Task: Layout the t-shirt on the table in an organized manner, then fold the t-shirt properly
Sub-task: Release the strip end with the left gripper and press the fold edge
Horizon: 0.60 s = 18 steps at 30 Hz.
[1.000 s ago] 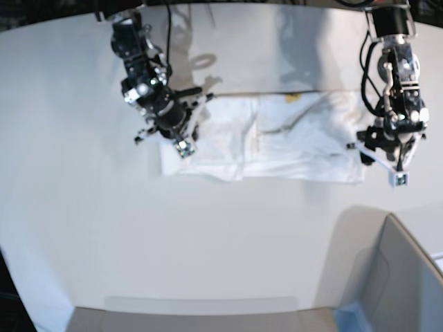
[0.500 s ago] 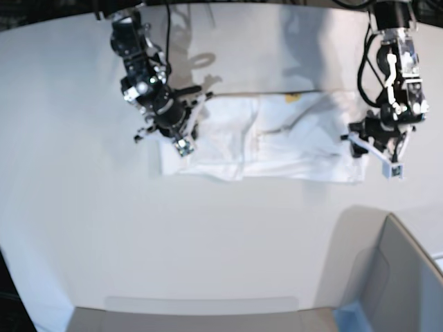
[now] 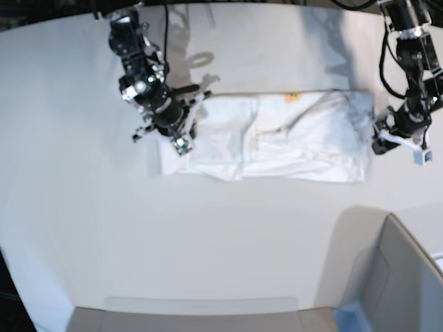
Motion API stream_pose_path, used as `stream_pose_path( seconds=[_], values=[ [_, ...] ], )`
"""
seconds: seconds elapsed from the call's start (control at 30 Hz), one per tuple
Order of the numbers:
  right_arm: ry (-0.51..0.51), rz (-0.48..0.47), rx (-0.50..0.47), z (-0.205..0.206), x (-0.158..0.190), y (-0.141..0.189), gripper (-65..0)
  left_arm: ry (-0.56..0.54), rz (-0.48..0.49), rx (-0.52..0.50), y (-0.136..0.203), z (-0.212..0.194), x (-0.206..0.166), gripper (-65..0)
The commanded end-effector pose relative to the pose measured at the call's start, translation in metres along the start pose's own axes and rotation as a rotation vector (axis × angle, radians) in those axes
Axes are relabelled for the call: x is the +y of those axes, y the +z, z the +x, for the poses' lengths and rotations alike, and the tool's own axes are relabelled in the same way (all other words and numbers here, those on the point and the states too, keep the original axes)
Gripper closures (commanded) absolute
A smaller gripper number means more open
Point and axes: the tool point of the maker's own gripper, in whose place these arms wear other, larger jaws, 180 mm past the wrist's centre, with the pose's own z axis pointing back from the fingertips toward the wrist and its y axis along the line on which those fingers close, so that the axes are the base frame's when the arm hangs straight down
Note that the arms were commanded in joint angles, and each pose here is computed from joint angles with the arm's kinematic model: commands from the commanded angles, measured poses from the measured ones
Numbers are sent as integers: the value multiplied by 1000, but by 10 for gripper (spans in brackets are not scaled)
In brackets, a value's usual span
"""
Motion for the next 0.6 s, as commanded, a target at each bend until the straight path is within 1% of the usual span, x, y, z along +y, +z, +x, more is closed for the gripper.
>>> stream_pose_path(
  seconds=[0.0,0.13,0.2,0.33,0.4,0.43,0.5,0.57],
  values=[
    [3,-8,-22,7,-2,2,0,-16,-5,-32,4,12,0,-313],
    [4,-9,-22,7,-3,2,0,-12,-10,-31,1,9,-2,-311],
    [5,-10,-21,7,-3,2,0,12,-7,-10,-3,0,1,-303],
    [5,-10,-21,7,-3,2,0,53,11,6,-11,-13,12,-213],
    [5,-10,-21,7,-3,2,0,100,14,11,-20,-25,15,-177],
    [5,-10,-21,7,-3,2,0,112,21,21,-22,-30,19,-170],
    [5,-10,-21,7,-3,2,0,124,28,18,-24,-33,23,-175],
    [5,-10,-21,7,-3,2,0,124,29,16,-24,-33,23,-193]
  ],
)
